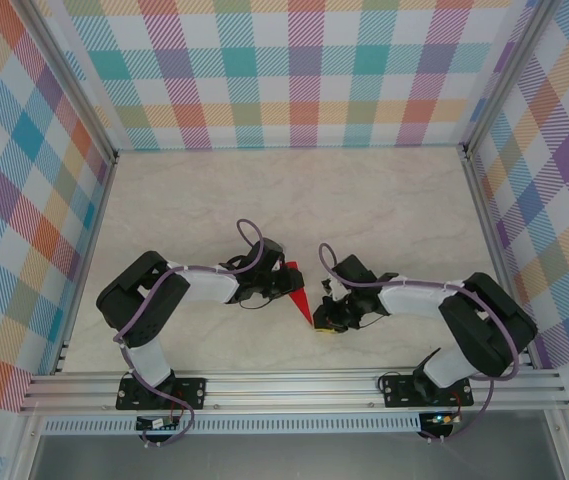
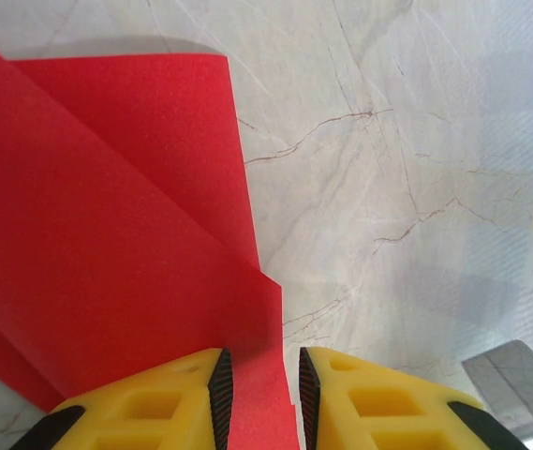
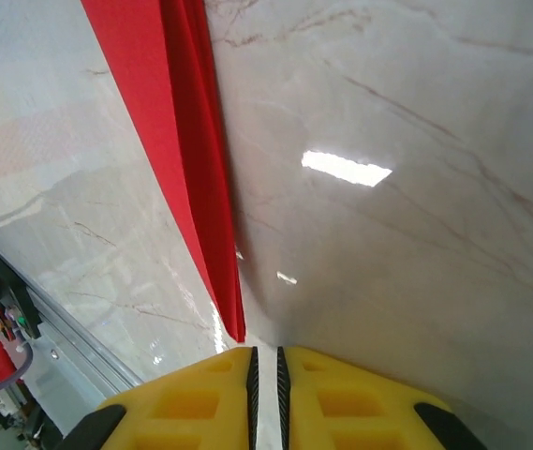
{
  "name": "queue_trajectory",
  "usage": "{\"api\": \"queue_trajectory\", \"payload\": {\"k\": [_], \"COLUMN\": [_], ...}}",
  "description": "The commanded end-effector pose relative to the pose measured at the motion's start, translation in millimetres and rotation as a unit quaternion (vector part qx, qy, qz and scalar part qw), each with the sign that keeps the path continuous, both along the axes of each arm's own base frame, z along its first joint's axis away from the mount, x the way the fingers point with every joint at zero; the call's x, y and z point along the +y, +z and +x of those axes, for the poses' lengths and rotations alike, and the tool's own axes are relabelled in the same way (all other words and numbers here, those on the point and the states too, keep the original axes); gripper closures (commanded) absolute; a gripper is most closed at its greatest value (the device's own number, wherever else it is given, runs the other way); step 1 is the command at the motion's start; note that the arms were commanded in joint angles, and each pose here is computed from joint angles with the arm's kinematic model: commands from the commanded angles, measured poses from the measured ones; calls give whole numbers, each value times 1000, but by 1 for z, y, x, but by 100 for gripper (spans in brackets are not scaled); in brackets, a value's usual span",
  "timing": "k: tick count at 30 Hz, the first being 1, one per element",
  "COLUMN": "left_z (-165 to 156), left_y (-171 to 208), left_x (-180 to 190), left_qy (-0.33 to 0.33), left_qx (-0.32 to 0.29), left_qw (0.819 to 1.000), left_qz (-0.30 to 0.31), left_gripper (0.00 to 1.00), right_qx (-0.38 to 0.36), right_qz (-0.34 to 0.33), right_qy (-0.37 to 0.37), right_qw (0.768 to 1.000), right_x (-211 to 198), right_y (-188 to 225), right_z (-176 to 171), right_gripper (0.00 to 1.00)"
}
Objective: Fold a paper plane with a square sheet of paper (pick it up from the middle)
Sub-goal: Fold the wing for the fifth time at the center of the table.
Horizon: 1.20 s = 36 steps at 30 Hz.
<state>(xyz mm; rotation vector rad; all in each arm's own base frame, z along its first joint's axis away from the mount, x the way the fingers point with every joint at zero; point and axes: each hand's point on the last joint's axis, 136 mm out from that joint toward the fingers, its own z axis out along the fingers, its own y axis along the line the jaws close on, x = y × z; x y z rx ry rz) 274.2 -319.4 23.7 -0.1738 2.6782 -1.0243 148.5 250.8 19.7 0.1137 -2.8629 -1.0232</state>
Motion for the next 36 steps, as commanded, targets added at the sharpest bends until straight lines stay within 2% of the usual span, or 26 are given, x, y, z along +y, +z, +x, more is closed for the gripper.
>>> {"api": "queue_trajectory", "payload": {"k": [1,5,13,20,26,31,36], "left_z": [-29,-30,-31,-31,-31,-29,-29], "left_y": [-49,-50,-49,-47,-46,-46,-46], "left_x": [12,12,12,11,10,9,9], "left_qy": [-21,-22,-24,-24,-27,-26,-26], "left_qx": [61,64,66,64,63,63,63], "left_qw": [996,996,996,996,996,996,996], "left_qz": [60,60,60,56,56,55,54], "left_gripper": [72,72,72,72,72,72,72], "right_qx": [-32,-68,-61,-28,-23,-42,-25], "right_qz": [2,46,78,99,45,79,92], "right_qy": [-17,-53,-88,-76,-76,-63,-72], "right_qw": [999,995,991,992,996,994,993], "right_x": [2,20,37,50,32,43,52], "right_y": [16,41,37,24,11,33,25], "right_z": [11,38,71,69,61,67,73], "right_gripper": [84,83,84,84,84,83,84]}}
